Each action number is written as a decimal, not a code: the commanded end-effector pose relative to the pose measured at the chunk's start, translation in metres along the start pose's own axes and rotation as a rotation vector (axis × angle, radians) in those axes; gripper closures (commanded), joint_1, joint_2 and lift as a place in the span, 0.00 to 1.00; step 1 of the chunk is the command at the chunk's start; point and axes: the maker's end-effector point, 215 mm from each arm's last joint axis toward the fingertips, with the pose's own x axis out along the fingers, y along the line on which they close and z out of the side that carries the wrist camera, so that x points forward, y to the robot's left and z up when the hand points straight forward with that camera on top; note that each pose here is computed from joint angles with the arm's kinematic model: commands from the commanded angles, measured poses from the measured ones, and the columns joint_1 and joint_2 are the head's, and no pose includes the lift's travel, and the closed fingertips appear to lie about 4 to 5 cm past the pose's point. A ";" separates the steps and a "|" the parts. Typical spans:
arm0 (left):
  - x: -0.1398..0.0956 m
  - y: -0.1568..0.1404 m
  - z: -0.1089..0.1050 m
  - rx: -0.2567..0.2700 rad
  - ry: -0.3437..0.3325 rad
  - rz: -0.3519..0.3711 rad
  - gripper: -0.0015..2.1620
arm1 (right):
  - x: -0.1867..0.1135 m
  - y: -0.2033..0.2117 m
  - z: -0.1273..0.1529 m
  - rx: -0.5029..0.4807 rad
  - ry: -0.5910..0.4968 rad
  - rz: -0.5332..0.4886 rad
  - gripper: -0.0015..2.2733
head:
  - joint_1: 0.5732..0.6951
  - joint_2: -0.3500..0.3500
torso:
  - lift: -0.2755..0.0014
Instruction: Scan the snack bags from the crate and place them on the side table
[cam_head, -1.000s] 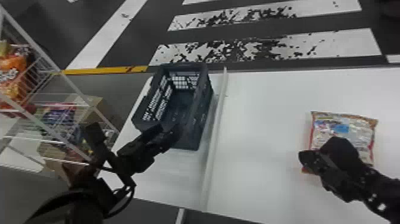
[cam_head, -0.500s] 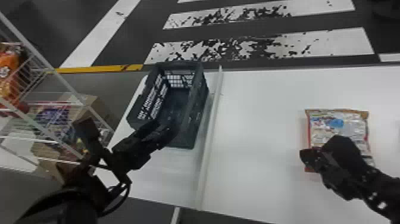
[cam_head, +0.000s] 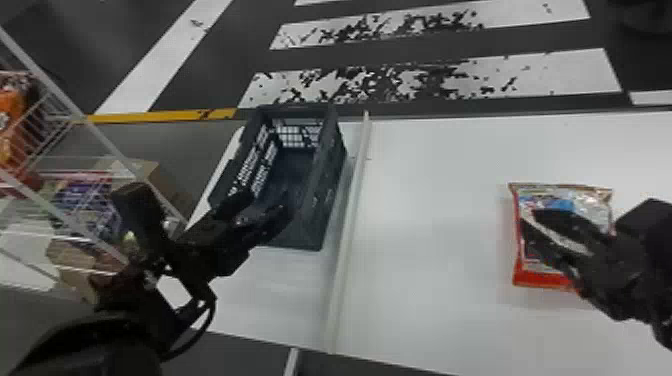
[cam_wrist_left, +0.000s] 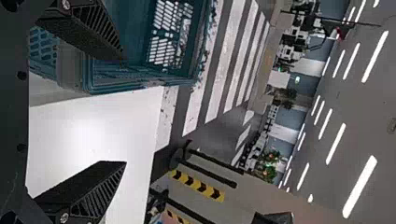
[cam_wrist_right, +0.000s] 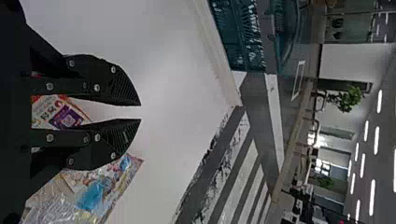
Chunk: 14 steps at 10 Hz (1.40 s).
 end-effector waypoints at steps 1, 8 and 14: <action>0.007 -0.002 0.002 0.056 0.003 0.052 0.04 | -0.023 -0.055 -0.007 0.091 0.022 -0.098 0.01 | 1.00 0.86 | 0.66; 0.040 -0.020 0.019 0.262 -0.159 0.203 0.04 | -0.070 -0.186 -0.105 0.233 0.167 -0.309 0.03 | 1.00 0.46 | 0.66; 0.053 -0.049 0.010 0.264 -0.182 0.106 0.04 | -0.060 -0.224 -0.160 0.320 0.267 -0.323 0.03 | 1.00 0.28 | 0.66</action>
